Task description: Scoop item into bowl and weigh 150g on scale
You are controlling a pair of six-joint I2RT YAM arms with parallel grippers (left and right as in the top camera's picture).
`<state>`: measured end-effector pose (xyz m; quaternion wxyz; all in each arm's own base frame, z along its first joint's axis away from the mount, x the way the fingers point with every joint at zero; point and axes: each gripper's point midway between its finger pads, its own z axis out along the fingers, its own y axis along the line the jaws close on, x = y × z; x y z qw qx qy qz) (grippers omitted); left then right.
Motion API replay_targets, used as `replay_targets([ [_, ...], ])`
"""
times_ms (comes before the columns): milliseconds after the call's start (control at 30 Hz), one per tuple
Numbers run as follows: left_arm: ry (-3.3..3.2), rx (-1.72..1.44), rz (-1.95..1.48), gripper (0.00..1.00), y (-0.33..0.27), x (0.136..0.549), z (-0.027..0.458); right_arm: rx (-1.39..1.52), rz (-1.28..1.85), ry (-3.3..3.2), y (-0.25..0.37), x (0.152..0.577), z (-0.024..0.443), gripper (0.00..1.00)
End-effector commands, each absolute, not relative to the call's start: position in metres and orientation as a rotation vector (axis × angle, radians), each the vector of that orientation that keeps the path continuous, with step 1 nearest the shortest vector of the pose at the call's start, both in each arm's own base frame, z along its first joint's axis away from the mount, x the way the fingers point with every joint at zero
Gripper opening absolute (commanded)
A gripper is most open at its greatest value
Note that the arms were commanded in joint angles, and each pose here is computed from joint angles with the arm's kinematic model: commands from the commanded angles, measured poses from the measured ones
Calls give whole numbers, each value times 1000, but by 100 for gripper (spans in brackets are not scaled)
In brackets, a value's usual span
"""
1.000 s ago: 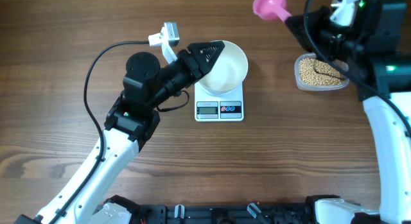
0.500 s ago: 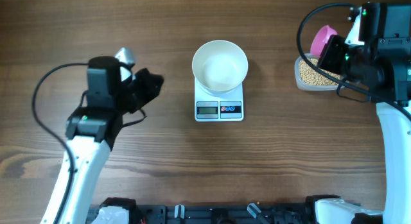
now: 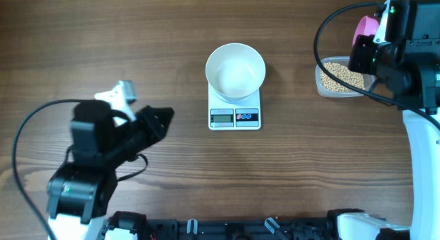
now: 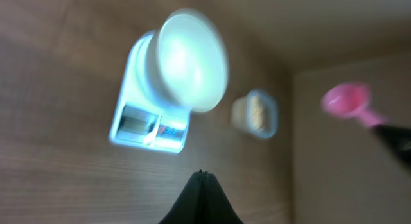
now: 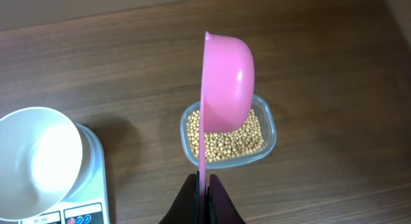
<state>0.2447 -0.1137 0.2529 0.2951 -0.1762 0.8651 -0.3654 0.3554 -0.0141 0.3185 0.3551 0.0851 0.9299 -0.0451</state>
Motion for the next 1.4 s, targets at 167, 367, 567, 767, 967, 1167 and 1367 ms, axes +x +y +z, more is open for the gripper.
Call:
replay_targets([
  [167,2634,-157,-325,4,-121,257,262,166,-79,2415,-7,356,316,4],
  [367,2780,-182,-551,4,-172,258,246,182,-74,2440,-16,352,312,4],
  [567,2786,141,-522,4,-240,240,207,181,107,2457,-29,355,306,4],
  [767,2718,142,-483,4,-249,258,165,85,185,2428,-19,362,310,4],
  [967,2675,149,-517,4,-258,267,127,91,188,2417,-19,364,312,4],
  [1167,2633,167,-462,4,-255,277,78,77,228,2418,-13,363,312,4],
  [1367,2548,123,-391,4,-253,299,68,76,228,2413,-13,364,313,4],
])
